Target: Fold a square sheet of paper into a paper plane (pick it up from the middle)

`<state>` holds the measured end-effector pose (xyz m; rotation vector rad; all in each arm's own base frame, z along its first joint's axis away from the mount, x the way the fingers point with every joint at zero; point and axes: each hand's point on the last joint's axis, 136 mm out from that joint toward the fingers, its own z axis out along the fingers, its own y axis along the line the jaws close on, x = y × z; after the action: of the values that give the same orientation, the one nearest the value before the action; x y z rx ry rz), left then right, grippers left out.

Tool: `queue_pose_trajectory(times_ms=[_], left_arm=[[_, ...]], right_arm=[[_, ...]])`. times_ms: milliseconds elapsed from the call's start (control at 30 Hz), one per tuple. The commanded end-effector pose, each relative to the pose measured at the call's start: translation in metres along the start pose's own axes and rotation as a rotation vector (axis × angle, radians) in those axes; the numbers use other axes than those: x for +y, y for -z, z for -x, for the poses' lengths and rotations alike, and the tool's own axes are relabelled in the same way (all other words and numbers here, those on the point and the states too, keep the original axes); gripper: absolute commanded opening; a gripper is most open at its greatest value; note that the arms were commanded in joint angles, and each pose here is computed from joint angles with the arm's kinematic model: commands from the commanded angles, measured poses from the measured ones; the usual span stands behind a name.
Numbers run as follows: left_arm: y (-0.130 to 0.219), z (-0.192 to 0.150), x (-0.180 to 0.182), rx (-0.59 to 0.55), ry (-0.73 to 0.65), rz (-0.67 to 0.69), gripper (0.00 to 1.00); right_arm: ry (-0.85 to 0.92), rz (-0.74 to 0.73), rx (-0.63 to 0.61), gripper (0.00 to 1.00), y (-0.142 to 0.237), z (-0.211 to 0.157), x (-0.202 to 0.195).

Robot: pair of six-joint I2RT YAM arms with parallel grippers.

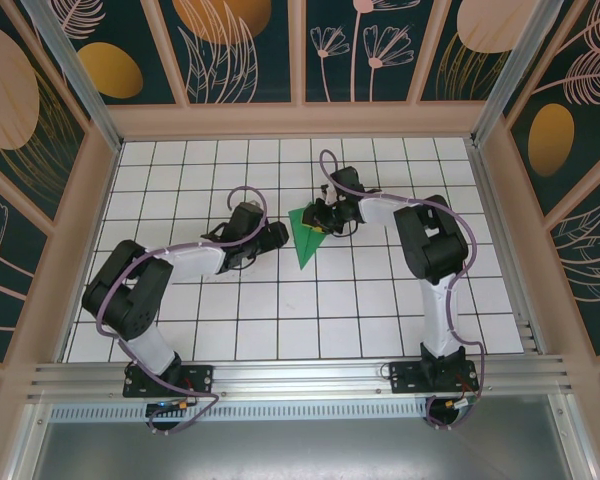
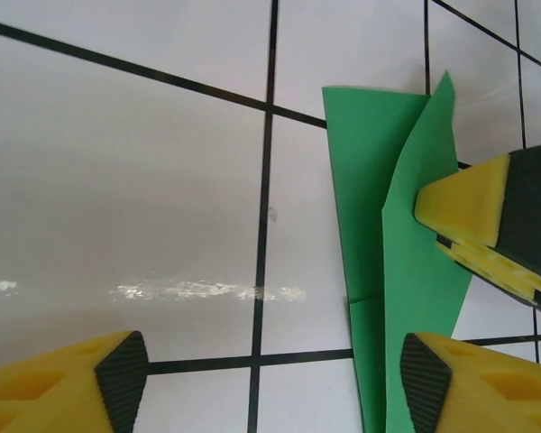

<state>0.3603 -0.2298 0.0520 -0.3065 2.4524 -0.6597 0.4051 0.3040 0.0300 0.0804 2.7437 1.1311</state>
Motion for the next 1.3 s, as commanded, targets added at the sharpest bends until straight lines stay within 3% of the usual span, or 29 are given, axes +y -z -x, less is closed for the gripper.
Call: queue_pose_trajectory(times_ms=[0,67,167,533,800,933,1267], left_arm=[[0.01,0.011,-0.004,-0.04,0.018,-0.032,0.83],[0.013,0.014,-0.006,-0.053,0.016,-0.054,0.88],[0.023,0.02,-0.012,-0.08,0.0,-0.095,0.96],[0.059,0.032,-0.071,-0.087,0.035,-0.417,0.99],[0.081,0.045,-0.103,-0.141,0.112,-0.638,0.98],[0.092,0.044,-0.121,-0.13,0.102,-0.766,0.92],[0.102,0.054,-0.129,-0.175,0.148,-0.855,0.66]], right_arm=[[0.036,0.059,0.016,0.22,-0.004,-0.003,0.009],[0.051,0.088,-0.002,0.1,0.0,-0.002,0.016],[0.086,0.181,-0.056,0.03,0.017,0.006,0.037],[0.152,0.531,-0.154,0.02,0.095,0.024,0.111],[0.166,0.657,-0.17,0.03,0.13,0.025,0.147],[0.153,0.691,-0.16,0.03,0.135,0.024,0.155],[0.115,0.734,-0.108,0.04,0.135,0.013,0.158]])
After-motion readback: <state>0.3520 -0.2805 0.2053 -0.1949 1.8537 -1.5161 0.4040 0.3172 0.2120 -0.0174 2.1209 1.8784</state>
